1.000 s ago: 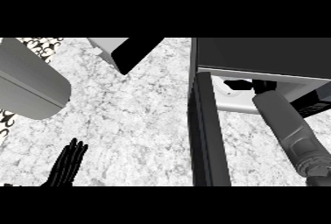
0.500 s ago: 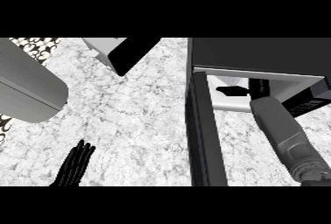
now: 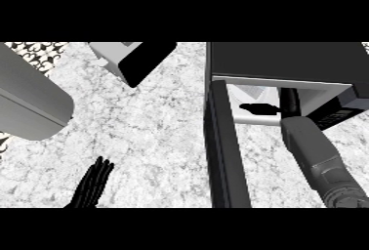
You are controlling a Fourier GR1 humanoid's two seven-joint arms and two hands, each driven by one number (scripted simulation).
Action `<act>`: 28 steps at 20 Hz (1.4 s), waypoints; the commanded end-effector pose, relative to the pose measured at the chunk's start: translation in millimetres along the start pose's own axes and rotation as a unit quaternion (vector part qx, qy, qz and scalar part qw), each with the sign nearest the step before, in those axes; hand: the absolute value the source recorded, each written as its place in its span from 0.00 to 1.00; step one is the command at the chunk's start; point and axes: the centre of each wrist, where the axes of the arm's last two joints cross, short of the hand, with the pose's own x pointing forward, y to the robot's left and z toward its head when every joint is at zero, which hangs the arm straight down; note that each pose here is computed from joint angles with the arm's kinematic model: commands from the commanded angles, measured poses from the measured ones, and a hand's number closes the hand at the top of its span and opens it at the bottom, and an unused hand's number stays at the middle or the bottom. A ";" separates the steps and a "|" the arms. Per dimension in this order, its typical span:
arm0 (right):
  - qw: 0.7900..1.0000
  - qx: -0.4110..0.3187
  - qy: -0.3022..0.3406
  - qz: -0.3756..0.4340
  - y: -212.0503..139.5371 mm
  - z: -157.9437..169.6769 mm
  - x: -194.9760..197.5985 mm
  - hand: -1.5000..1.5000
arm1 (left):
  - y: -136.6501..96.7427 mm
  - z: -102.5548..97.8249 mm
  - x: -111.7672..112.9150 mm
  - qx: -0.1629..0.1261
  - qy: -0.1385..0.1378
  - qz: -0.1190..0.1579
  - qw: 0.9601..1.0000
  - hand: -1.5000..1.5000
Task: Pick up the milk, place it into the microwave and close the microwave
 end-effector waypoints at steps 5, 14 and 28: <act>0.998 0.011 0.015 -0.053 -7.5 64.7 -44.1 0.00 | -13.6 -11.4 13.4 -0.015 0.000 0.005 1.000 0.00; 0.990 0.045 0.031 -0.130 -19.2 110.9 -68.7 0.00 | -18.7 -13.7 -2.9 -0.012 0.010 -0.004 1.000 0.00; 0.955 0.039 0.013 -0.294 -41.6 185.5 -90.0 0.00 | -30.6 -21.5 -10.3 -0.090 0.053 -0.004 0.994 1.00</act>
